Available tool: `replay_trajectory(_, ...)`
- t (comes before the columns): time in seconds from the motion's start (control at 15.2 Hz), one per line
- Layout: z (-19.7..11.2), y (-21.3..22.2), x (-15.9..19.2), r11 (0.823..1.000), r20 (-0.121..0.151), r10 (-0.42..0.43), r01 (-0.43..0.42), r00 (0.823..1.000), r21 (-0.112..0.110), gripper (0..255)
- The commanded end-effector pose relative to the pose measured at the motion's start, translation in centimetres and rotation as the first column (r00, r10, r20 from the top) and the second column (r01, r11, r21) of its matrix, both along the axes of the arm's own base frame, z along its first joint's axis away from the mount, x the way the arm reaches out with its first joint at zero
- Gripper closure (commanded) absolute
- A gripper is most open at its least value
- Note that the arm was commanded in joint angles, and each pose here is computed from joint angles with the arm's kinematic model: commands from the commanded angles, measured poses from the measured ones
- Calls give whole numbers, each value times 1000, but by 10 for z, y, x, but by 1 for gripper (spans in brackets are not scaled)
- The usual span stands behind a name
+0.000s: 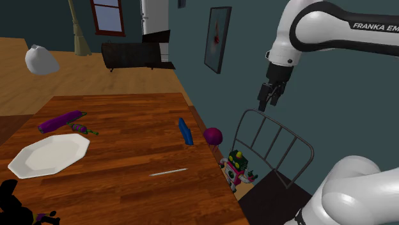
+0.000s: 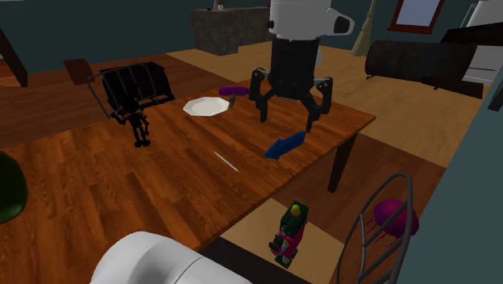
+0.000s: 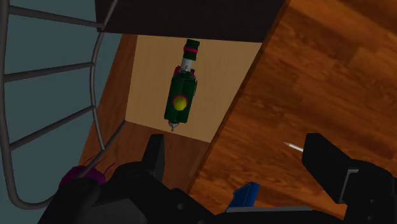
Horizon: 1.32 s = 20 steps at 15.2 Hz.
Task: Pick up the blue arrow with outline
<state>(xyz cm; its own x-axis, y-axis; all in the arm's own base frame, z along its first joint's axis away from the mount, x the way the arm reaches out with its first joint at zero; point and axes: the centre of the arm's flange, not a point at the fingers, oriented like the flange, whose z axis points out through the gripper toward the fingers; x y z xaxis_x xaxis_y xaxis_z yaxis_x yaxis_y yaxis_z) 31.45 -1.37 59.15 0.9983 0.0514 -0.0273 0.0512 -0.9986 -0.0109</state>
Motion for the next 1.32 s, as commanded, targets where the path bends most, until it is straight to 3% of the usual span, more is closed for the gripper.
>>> replay_trajectory(0.0,0,0,0,1000,0,0,0,1000,0,0)
replay_trajectory(0.59,-66,36,96,995,-32,-99,99,995,8,0)
replay_trajectory(1.25,-142,66,204,978,-69,-207,208,976,12,0)
